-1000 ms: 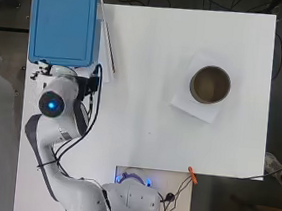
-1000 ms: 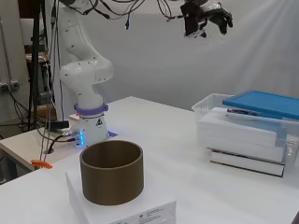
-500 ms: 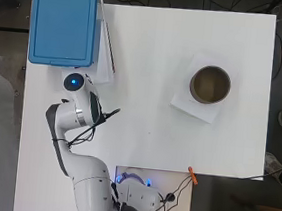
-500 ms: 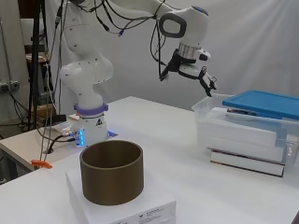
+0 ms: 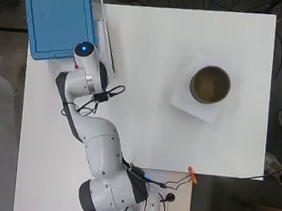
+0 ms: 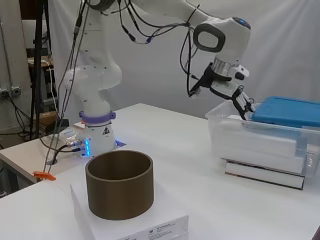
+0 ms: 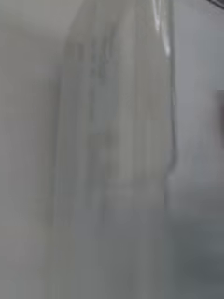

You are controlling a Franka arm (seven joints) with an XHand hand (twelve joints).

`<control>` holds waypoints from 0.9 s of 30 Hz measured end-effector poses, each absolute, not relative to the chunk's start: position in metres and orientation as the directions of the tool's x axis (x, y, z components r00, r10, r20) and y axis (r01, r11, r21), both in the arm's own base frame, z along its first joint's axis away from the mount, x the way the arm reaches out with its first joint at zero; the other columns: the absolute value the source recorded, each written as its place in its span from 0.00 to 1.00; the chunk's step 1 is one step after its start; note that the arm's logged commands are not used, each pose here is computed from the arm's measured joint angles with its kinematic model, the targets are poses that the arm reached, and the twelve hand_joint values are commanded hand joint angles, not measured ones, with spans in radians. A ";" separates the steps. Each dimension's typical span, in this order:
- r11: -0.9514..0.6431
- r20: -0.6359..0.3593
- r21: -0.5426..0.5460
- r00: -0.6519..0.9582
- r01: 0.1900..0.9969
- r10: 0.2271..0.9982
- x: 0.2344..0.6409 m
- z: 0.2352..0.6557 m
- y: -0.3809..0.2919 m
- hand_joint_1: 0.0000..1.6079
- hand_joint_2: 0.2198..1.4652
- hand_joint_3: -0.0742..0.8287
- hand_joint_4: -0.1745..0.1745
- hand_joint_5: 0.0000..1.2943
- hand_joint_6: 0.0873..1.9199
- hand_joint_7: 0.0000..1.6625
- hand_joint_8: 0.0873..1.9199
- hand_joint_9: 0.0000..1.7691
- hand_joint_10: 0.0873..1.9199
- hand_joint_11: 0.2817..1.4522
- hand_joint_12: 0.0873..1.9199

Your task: Teleoperate dual arm-hand system to remove items from a box

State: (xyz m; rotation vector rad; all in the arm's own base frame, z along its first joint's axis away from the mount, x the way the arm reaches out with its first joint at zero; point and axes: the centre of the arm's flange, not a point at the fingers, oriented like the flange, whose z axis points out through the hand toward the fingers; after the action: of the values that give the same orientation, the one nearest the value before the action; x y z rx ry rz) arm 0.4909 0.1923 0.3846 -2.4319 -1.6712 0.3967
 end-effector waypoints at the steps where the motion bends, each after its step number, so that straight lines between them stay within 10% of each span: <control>1: -0.362 -0.137 -0.276 0.337 0.890 0.932 0.506 0.381 0.186 0.02 0.71 0.09 0.48 0.35 0.00 0.40 0.00 0.40 0.00 0.27 0.00; 14: -0.153 -0.325 -0.051 0.128 0.987 0.937 0.633 0.413 0.183 0.01 0.68 0.07 0.52 0.33 0.00 0.22 0.00 0.19 0.00 0.10 0.00; 27: -0.007 -0.197 -0.207 -0.035 0.978 0.980 0.549 0.373 0.195 0.08 0.56 0.06 0.47 0.27 0.00 0.22 0.00 0.22 0.00 0.12 0.00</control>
State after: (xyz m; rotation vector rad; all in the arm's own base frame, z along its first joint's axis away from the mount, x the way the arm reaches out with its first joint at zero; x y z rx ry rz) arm 0.5489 0.1950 0.3734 -2.1790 -2.2101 0.4529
